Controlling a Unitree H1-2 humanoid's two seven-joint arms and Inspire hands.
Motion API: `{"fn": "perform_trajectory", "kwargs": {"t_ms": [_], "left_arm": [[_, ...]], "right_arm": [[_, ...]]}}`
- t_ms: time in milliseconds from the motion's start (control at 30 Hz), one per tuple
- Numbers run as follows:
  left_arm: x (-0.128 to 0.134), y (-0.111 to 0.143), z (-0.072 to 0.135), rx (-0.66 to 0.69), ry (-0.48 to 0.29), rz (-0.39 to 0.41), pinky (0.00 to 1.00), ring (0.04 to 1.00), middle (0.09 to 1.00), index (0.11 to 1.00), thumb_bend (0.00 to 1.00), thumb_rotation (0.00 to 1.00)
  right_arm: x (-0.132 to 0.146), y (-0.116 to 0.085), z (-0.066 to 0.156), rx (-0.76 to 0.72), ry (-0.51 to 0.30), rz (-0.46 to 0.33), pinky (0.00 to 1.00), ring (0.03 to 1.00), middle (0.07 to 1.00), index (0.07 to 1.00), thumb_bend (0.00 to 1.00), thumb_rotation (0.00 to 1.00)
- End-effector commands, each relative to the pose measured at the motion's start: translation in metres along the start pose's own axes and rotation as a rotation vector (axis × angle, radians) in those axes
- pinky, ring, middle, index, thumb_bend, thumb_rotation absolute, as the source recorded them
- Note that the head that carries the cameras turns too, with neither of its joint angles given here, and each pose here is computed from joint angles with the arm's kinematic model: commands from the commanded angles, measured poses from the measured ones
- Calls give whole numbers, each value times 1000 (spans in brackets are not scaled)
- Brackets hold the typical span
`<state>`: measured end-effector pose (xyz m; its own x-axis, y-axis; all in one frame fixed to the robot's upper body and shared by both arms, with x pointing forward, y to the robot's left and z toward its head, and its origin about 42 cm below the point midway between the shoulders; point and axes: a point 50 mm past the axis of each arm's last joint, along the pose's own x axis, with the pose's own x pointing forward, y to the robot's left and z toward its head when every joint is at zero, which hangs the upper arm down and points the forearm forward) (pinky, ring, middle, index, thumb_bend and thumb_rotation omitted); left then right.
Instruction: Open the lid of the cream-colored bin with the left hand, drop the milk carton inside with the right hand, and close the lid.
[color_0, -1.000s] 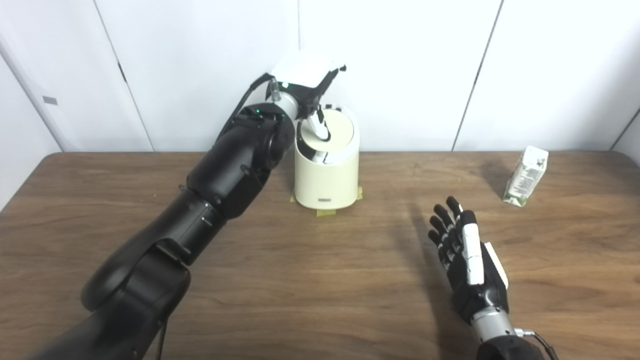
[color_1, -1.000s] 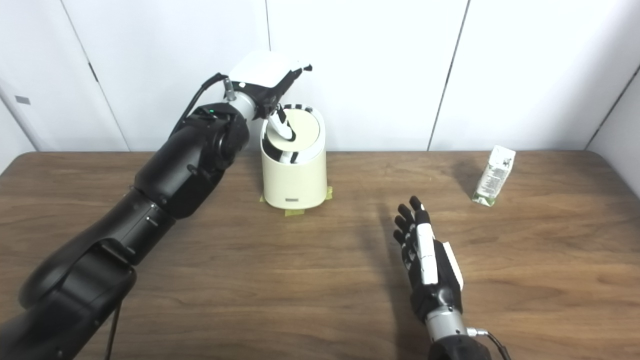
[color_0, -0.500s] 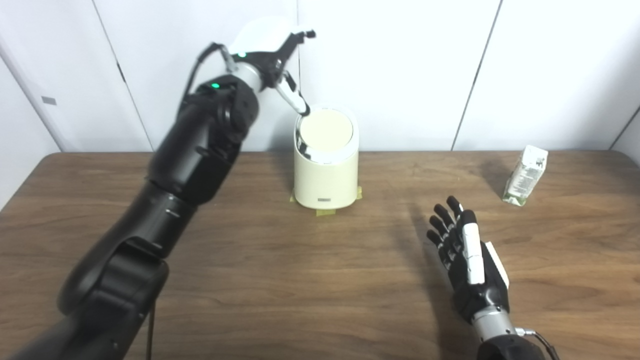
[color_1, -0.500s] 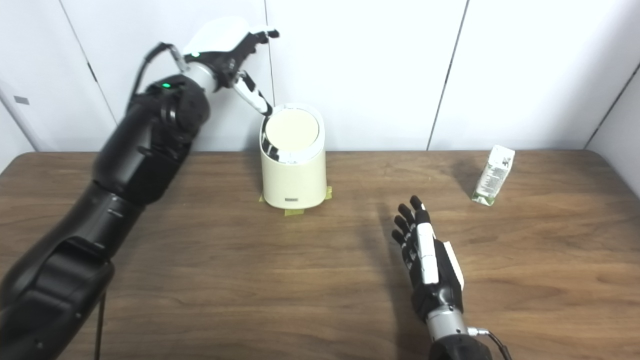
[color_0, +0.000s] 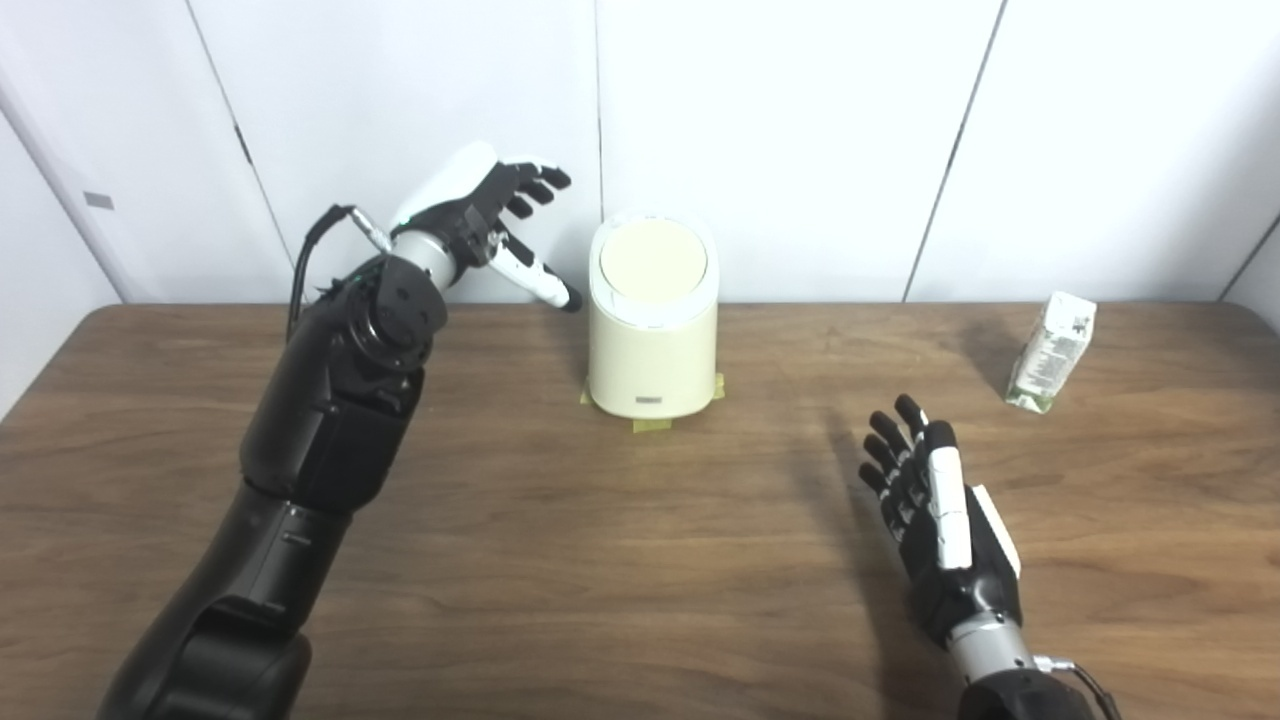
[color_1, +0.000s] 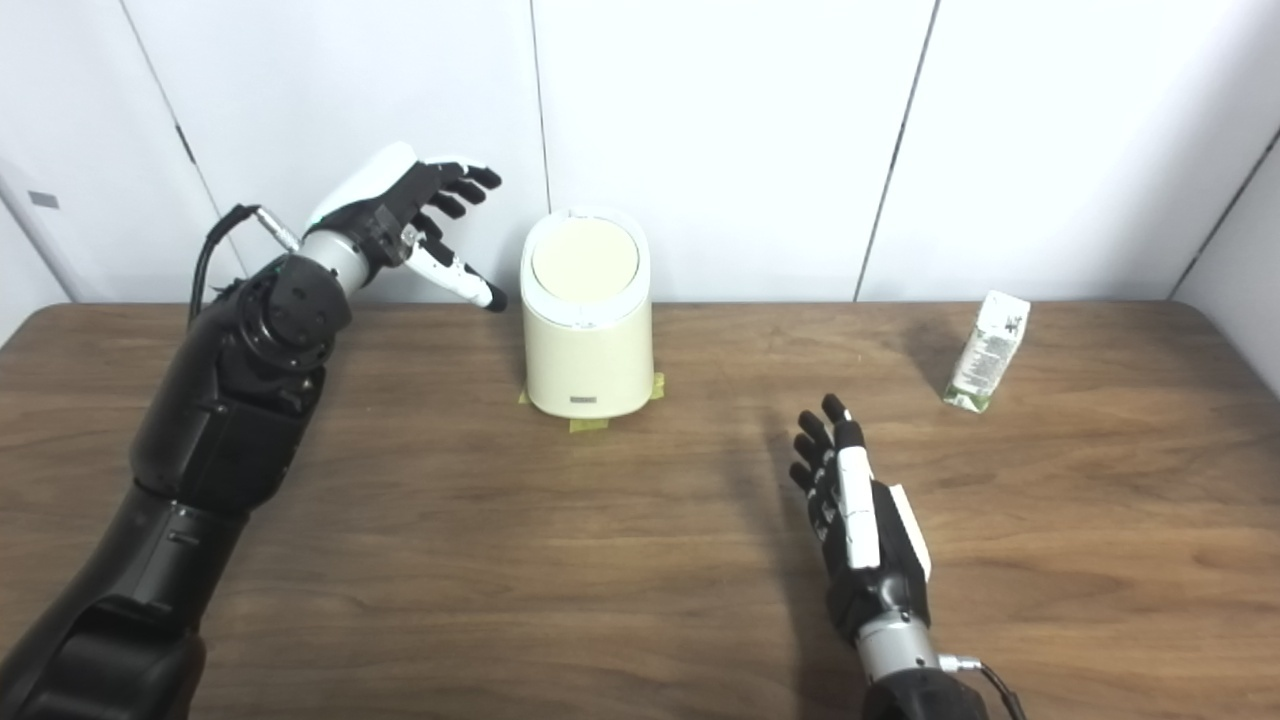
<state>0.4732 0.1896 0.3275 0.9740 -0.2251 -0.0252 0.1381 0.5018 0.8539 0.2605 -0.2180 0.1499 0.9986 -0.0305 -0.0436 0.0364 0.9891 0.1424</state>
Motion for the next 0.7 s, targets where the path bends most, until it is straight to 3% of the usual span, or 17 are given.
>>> {"fn": "perform_trajectory", "kwargs": {"t_ms": [0, 367, 500, 600, 667], "left_arm": [[5, 34, 29, 29, -63, 109, 681, 798, 831, 845, 962, 74], [23, 39, 52, 101, -77, 131, 653, 766, 811, 834, 990, 68], [34, 45, 68, 158, -80, 126, 661, 796, 845, 840, 984, 86], [44, 47, 82, 229, -103, 119, 734, 862, 865, 853, 977, 52], [50, 45, 88, 277, -114, 116, 718, 854, 855, 854, 986, 56]], "right_arm": [[4, 3, 12, 7, -56, 20, 953, 963, 957, 991, 579, 968], [5, 3, 11, 3, -59, 19, 944, 955, 953, 990, 588, 960], [5, 2, 11, 6, -53, 20, 952, 960, 955, 992, 596, 958], [6, 2, 9, 6, -51, 21, 955, 958, 954, 993, 591, 958], [6, 3, 9, 2, -49, 23, 953, 956, 953, 993, 586, 969]]}}
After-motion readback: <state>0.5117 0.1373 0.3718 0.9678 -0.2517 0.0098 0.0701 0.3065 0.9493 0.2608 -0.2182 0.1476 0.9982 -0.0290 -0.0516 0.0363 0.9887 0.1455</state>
